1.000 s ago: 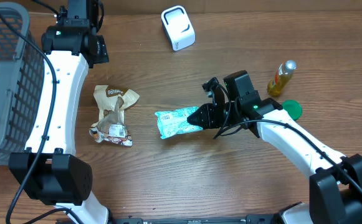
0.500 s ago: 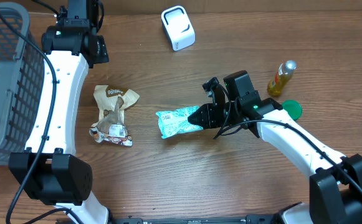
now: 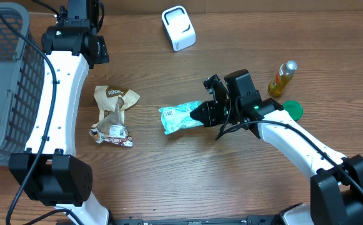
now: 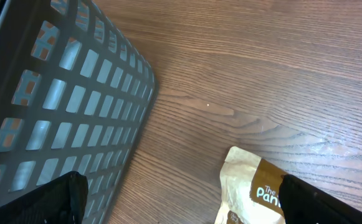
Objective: Scan the item barcode
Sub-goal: 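Lift the wipes pack with the right gripper, then hold the wipes pack against the white scanner face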
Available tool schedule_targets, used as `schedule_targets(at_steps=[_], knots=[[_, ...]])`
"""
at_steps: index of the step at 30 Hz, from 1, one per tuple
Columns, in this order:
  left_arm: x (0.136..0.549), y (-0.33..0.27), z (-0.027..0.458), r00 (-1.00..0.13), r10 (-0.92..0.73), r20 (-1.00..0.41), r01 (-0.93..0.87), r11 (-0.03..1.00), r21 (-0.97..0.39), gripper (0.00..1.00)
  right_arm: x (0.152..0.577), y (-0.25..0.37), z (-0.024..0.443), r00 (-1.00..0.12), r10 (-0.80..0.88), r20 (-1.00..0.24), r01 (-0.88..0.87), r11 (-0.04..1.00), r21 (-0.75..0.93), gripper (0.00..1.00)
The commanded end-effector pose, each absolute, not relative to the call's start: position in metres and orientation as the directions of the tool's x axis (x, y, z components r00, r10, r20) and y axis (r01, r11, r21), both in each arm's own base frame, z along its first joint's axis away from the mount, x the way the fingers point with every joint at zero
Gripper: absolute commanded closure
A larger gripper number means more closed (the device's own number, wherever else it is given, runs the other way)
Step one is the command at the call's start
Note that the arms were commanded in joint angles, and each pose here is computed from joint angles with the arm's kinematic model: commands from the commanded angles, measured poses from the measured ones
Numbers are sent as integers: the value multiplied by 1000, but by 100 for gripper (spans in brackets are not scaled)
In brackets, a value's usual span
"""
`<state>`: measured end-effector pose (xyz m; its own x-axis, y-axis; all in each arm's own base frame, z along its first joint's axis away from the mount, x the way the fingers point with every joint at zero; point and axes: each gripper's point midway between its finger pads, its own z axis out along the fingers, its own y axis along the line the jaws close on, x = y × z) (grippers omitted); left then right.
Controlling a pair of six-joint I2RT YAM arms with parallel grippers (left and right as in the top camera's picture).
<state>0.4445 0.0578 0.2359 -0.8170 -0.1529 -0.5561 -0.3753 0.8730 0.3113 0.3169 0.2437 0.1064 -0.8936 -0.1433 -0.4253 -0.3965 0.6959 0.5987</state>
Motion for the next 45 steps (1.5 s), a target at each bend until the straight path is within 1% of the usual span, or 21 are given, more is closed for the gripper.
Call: schedule_targets(at_steps=[1,3,4,7,8,9,10,11,13,16,20,23,26,29,31,32,35,39,42,45], knots=[[444,57,250,-800,-141,-584,-381,871,311,1,346,247,157,-817,-157,-555,-487,703,519,97],[444,57,250,-800,-141,-584,-381,871,311,0,364,240,188,-774,-178,-607,-508,748,428,97],[444,57,250,-800,-141,-584,-381,871,311,0,381,231,216,-728,-193,-658,-510,794,332,97],[444,57,250,-799,-141,-584,-381,871,311,0,410,216,279,-611,-204,-765,-500,849,173,97],[444,57,250,-799,-141,-584,-381,871,311,1,425,210,315,-518,-212,-829,-487,870,81,96],[444,57,250,-800,-141,-584,-381,871,311,0,435,204,333,-450,-229,-863,-465,885,8,96],[444,57,250,-800,-141,-584,-381,871,311,0,441,202,341,-411,-240,-879,-450,892,-33,96],[444,57,250,-800,-141,-584,-381,871,311,0,449,200,352,-343,-271,-899,-435,895,-104,96],[444,57,250,-800,-141,-584,-381,871,311,0,463,203,359,-257,-336,-906,-434,878,-203,96],[444,57,250,-800,-141,-583,-381,871,311,0,489,216,347,-177,-434,-883,-424,844,-329,96],[444,57,250,-799,-141,-584,-381,871,311,0,525,227,316,-144,-523,-840,-353,820,-450,96],[444,57,250,-799,-141,-584,-381,871,311,0,550,244,286,-95,-602,-793,-330,770,-546,96],[444,57,250,-800,-141,-584,-381,871,311,0,581,259,251,-18,-702,-712,-244,694,-678,96],[444,57,250,-799,-141,-584,-381,871,311,1,599,264,232,33,-751,-660,-172,646,-744,96],[444,57,250,-800,-141,-584,-381,871,311,0,607,268,217,68,-792,-607,-135,596,-792,96],[444,57,250,-800,-141,-584,-381,871,311,0,611,270,205,86,-823,-561,-111,552,-826,96],[444,57,250,-799,-141,-584,-381,871,311,0,617,272,180,104,-877,-469,-79,462,-883,96],[444,57,250,-800,-141,-584,-381,871,311,1,621,271,171,120,-899,-422,-25,422,-906,96],[444,57,251,-799,-141,-584,-381,871,310,0,622,272,165,130,-916,-379,-18,380,-925,96],[444,57,250,-800,-141,-584,-381,871,311,0,623,268,160,116,-917,-382,-33,381,-924,96]])
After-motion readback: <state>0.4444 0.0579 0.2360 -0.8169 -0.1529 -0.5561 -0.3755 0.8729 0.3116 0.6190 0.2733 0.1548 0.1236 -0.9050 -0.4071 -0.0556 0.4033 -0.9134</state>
